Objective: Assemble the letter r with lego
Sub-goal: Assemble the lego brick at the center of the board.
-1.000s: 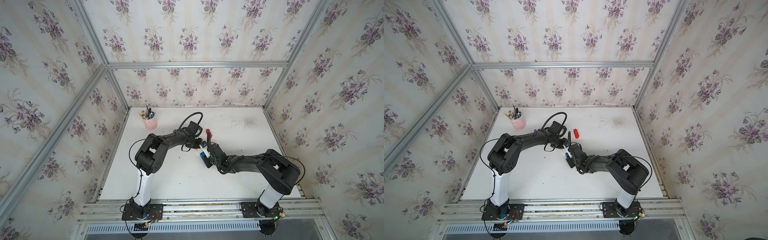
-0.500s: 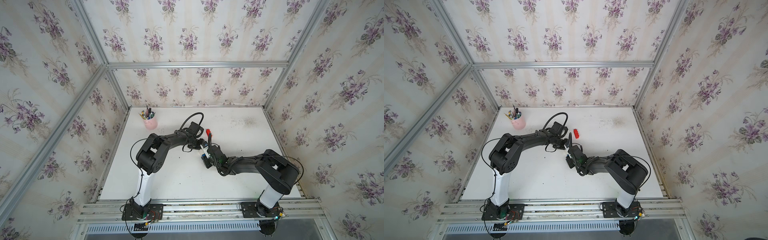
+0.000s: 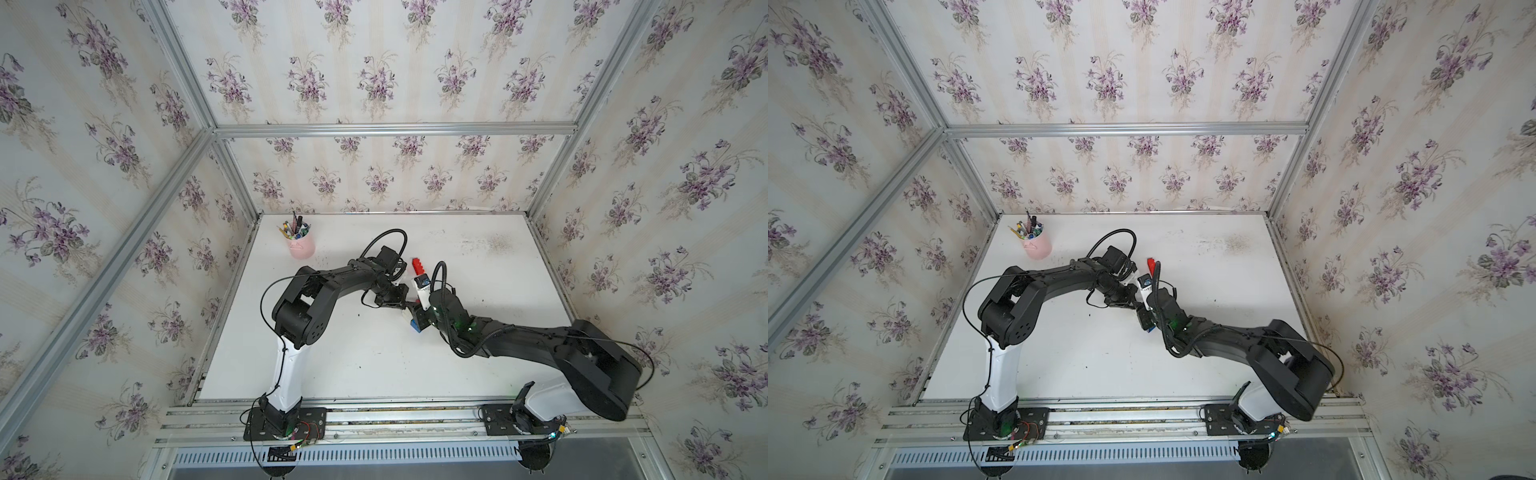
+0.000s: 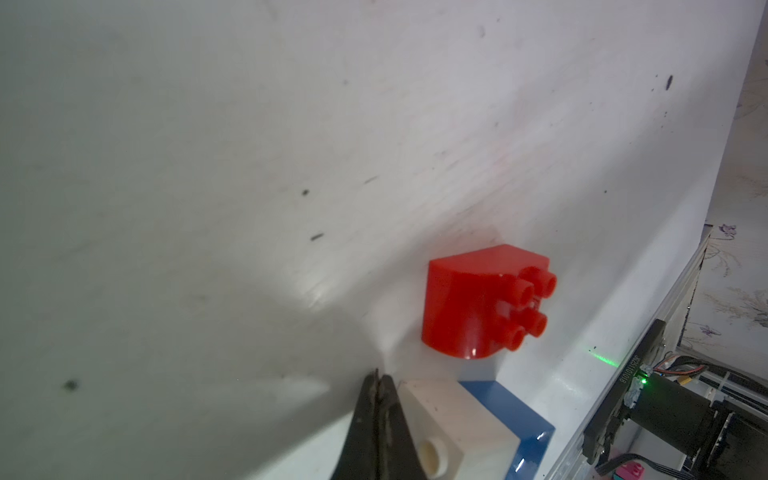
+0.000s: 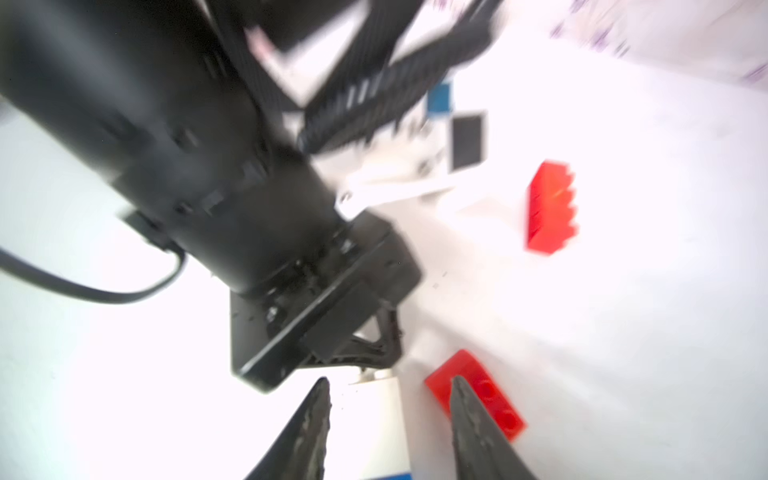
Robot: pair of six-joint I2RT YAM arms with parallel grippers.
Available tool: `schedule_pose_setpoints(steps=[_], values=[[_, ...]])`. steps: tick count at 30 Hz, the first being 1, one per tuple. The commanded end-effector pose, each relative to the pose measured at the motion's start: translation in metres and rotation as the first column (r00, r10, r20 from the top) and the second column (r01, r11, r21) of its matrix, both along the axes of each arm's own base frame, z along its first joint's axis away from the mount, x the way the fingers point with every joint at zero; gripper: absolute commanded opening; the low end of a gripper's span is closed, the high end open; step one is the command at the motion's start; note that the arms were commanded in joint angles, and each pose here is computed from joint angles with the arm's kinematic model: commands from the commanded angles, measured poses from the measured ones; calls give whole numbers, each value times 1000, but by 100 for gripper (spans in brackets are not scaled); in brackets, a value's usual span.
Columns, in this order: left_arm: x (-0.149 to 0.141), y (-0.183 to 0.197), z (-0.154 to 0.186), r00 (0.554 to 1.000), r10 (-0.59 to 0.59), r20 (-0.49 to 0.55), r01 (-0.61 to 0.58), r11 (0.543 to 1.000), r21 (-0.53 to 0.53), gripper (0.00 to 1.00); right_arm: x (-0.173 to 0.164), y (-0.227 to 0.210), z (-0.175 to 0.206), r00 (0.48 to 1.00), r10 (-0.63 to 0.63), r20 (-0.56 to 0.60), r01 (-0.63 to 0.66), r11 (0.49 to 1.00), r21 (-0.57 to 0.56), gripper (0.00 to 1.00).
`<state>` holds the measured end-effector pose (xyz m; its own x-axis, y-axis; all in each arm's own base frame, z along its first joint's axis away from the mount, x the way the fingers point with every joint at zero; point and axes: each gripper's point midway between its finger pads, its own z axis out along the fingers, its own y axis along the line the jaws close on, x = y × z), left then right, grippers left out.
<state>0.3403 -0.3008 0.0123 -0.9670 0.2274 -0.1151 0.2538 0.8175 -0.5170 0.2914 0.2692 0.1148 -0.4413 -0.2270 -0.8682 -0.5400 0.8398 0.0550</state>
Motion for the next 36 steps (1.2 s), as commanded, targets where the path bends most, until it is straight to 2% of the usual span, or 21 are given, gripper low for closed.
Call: schedule_pose_setpoints(steps=[1,2,4,8,14,21,31,36], values=[[-10,25,-12,999,8,-34,-4,993,119,4,-7,-24,6,997,-72,-41,73,997,13,29],[-10,24,-10,1000,2,-30,1,994,111,5,-11,-29,4,994,-79,-73,82,996,34,22],[-9,20,-7,1000,-5,-28,8,996,89,5,-21,-41,-5,984,-116,-136,126,990,67,0],[-10,15,-9,999,-14,-49,17,998,65,5,-45,-54,-24,959,-130,-253,167,977,132,0],[-14,15,-11,998,-17,-58,21,998,56,5,-73,-54,-34,937,-56,-346,151,956,253,0],[-19,14,-12,997,-26,-69,29,999,45,5,-83,-40,-61,890,14,-455,91,974,208,0],[-18,8,-15,996,-28,-80,30,999,30,5,-80,-34,-79,880,28,-474,49,987,151,0],[-22,8,-17,996,-30,-88,33,999,39,5,-67,-29,-81,891,18,-454,49,990,135,0]])
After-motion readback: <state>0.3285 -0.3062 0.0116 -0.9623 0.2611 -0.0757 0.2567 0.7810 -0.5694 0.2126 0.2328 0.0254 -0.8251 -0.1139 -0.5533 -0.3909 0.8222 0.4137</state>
